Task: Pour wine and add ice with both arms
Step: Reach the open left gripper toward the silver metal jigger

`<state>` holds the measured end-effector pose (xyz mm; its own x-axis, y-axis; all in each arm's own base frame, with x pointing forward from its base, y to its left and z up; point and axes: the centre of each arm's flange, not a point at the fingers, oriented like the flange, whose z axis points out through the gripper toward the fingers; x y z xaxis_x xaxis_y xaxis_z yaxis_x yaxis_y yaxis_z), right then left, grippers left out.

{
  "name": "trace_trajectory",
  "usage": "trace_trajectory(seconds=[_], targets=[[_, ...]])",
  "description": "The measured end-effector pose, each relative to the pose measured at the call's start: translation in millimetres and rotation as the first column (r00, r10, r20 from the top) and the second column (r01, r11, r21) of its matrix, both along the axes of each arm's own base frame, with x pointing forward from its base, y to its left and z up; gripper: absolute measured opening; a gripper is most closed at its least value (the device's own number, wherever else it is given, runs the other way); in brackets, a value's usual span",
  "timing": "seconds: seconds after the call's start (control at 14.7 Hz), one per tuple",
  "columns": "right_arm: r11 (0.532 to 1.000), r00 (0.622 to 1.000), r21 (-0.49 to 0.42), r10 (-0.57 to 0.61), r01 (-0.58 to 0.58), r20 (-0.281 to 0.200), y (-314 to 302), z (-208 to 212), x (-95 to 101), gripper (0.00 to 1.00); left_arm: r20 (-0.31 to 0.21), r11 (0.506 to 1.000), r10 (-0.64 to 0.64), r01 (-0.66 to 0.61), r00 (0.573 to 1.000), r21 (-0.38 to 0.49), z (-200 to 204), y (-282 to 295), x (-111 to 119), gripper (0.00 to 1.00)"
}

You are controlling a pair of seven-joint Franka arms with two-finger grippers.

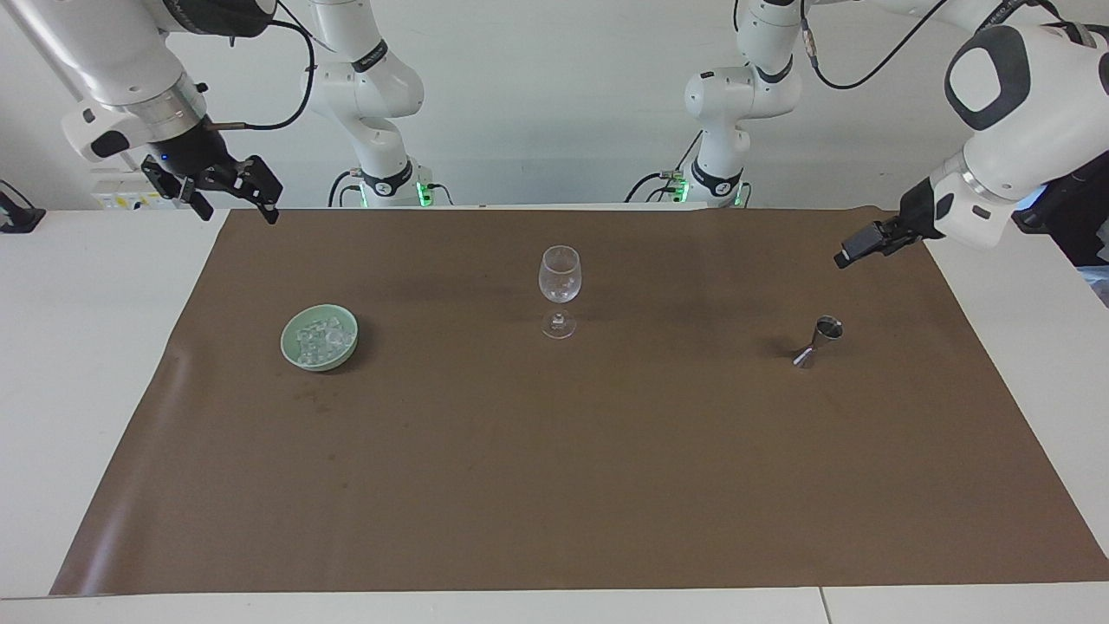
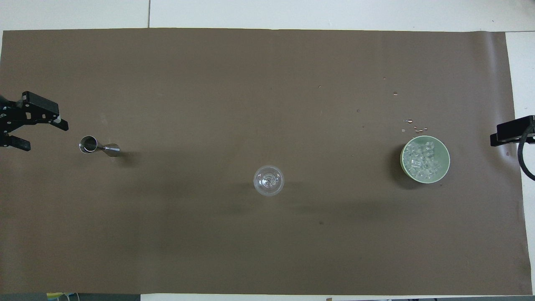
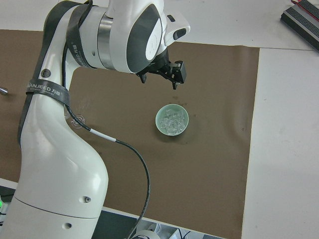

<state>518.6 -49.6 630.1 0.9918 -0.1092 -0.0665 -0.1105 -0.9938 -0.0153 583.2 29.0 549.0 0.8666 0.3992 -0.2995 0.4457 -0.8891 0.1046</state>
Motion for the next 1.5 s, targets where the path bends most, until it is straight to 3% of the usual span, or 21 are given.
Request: trace_trajectory(seconds=[0.14, 0.34, 0.82, 1.09, 1.5], targets=[[1.0, 1.0, 0.0, 0.0, 0.0, 0.0, 0, 0, 0.0, 1.0, -0.058, 0.98, 0.196, -0.198, 0.979, -0.024, -22, 25, 14, 1.0], [1.0, 1.0, 0.0, 0.0, 0.0, 0.0, 0, 0, 0.0, 1.0, -0.152, 0.891, 0.436, -0.449, 0.887, -0.066, -53, 72, 26, 1.0], [1.0, 1.0, 0.0, 0.0, 0.0, 0.0, 0, 0, 0.0, 1.0, -0.382, 0.685, 0.636, -0.719, 0.671, -0.122, -154, 155, 30, 1.0], [1.0, 1.0, 0.0, 0.0, 0.0, 0.0, 0, 0, 0.0, 1.0, -0.513, 0.526, 0.682, -0.837, 0.521, -0.152, -220, 195, 2, 1.0], [1.0, 1.0, 0.0, 0.0, 0.0, 0.0, 0, 0, 0.0, 1.0, -0.627, 0.281, 0.71, -0.945, 0.321, -0.166, -287, 189, -45, 1.0]])
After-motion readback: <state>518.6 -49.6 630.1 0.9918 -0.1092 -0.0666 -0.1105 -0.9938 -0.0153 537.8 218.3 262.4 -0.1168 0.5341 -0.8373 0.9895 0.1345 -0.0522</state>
